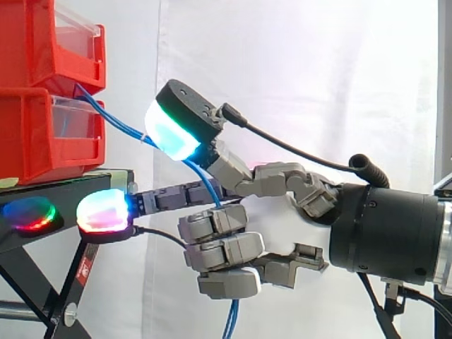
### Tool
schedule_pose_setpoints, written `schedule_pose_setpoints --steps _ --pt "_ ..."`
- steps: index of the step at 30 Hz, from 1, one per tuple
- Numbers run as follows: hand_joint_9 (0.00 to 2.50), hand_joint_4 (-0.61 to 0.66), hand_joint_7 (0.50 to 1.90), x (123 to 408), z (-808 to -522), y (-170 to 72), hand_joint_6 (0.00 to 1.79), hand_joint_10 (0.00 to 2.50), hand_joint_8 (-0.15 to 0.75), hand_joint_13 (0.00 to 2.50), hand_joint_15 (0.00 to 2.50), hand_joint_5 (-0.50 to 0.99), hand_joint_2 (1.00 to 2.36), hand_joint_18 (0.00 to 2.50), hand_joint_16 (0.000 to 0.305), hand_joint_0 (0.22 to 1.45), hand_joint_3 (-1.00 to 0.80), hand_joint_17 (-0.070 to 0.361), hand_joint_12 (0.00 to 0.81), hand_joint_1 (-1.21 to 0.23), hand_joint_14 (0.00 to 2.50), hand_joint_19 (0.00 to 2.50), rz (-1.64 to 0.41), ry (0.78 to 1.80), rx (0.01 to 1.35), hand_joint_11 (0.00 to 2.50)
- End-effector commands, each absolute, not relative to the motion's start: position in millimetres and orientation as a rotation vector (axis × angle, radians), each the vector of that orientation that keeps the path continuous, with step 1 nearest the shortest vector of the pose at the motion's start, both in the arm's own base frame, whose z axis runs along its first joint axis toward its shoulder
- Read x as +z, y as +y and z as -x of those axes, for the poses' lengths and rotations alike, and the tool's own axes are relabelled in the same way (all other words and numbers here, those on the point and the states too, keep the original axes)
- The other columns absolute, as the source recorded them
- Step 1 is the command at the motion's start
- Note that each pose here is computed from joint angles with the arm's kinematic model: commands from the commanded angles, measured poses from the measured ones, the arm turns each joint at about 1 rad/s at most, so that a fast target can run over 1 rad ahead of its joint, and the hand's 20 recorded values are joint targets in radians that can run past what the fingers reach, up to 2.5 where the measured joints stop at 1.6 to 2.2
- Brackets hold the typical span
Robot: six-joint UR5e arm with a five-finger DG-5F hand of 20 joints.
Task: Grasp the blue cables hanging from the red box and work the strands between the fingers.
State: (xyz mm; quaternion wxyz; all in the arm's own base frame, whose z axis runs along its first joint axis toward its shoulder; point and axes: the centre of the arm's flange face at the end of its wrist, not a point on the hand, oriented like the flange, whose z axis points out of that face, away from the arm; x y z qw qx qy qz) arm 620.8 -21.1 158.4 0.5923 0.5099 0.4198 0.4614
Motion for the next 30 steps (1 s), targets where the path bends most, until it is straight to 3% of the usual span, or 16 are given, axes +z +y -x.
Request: schedule_pose_setpoints --steps 1,4,5,8,11,16,30 --pt "0.67 0.32 0.72 158.0 -620.6 -21.3 0.01 2.50 0.394 0.81 1.31 -0.10 1.00 1.47 0.055 0.77 -1.00 0.124 0.466 -0.55 2.50 1.48 -1.189 0.975 1.075 1.74" --pt "0.66 0.32 0.73 158.5 -621.1 -21.2 0.01 2.50 0.392 0.87 1.34 -0.10 1.00 1.45 0.055 0.77 -1.00 0.123 0.476 -0.55 2.50 1.33 -1.188 0.974 1.076 1.73" --pt "0.67 0.32 0.73 158.5 -621.2 -20.2 0.01 2.50 0.393 0.92 1.36 -0.10 1.00 1.44 0.056 0.77 -1.00 0.126 0.490 -0.55 2.50 1.13 -1.188 0.975 1.077 1.78" --pt "0.70 0.33 0.73 160.4 -621.2 -20.2 0.01 2.50 0.390 1.04 1.48 -0.09 1.00 1.43 0.058 0.77 -1.00 0.132 0.522 -0.55 2.50 0.96 -1.186 0.972 1.079 1.93" --pt "0.72 0.33 0.73 158.9 -621.5 -18.2 0.01 2.50 0.406 1.09 1.56 -0.09 1.00 1.42 0.060 0.77 -1.00 0.135 0.541 -0.55 2.50 0.94 -1.185 0.974 1.082 2.13" --pt "0.71 0.33 0.74 159.8 -620.7 -14.9 0.01 2.50 0.408 1.09 1.56 -0.09 1.00 1.41 0.059 0.77 -1.00 0.133 0.537 -0.55 2.50 0.93 -1.185 0.978 1.084 2.22" --pt "0.70 0.33 0.75 157.9 -619.3 -13.3 0.01 2.50 0.413 1.07 1.58 -0.08 1.00 1.38 0.058 0.77 -1.00 0.131 0.529 -0.55 2.50 0.88 -1.187 1.005 1.065 2.25"
